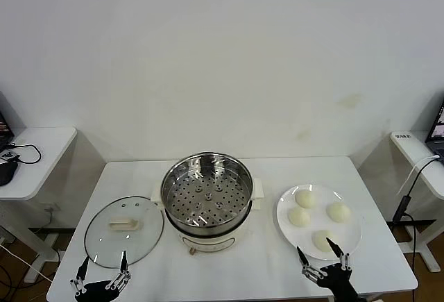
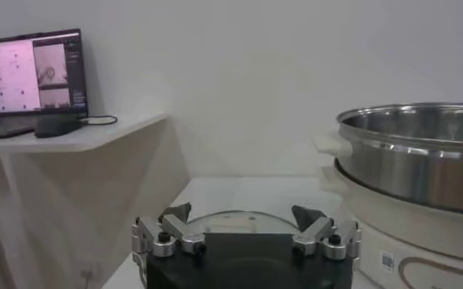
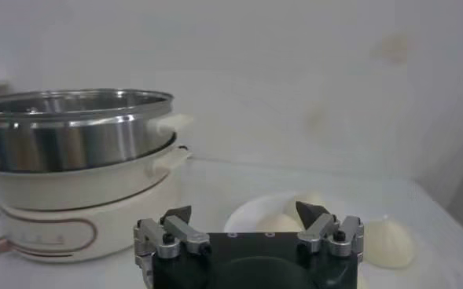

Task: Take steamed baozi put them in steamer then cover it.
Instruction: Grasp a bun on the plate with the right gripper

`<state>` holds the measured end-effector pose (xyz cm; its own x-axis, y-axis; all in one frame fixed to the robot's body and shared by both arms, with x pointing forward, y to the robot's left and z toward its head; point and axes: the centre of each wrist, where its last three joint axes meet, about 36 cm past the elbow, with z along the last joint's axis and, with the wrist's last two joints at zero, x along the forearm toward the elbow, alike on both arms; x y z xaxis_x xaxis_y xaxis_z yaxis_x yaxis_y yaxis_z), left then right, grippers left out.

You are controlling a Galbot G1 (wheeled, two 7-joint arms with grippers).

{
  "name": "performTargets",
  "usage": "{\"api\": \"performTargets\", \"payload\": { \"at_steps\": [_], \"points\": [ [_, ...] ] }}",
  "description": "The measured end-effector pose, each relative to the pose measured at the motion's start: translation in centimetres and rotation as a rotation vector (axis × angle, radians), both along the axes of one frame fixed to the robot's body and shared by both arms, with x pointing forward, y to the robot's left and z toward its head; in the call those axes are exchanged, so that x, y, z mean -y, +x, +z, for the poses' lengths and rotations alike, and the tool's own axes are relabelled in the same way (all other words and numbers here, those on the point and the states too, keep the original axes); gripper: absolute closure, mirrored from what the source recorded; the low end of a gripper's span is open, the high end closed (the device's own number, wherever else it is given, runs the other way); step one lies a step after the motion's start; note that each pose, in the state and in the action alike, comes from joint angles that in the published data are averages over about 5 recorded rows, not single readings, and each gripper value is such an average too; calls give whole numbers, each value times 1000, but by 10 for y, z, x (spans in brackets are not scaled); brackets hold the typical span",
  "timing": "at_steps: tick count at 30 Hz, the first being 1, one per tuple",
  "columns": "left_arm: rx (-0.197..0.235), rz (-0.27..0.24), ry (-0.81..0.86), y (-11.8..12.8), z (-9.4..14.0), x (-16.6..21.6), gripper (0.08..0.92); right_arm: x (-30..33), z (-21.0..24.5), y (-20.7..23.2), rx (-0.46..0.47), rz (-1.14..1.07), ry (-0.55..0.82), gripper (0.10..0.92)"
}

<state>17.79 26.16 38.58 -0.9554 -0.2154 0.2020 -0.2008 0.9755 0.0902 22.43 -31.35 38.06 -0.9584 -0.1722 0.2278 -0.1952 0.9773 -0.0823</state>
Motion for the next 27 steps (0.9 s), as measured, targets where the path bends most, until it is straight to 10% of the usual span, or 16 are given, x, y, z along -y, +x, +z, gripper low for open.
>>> {"api": "performTargets", "payload": {
  "at_steps": [27],
  "points": [
    [-48,-87,160,10,39,-15,177,129,113,214,-9,373,-1001,200]
  ]
}}
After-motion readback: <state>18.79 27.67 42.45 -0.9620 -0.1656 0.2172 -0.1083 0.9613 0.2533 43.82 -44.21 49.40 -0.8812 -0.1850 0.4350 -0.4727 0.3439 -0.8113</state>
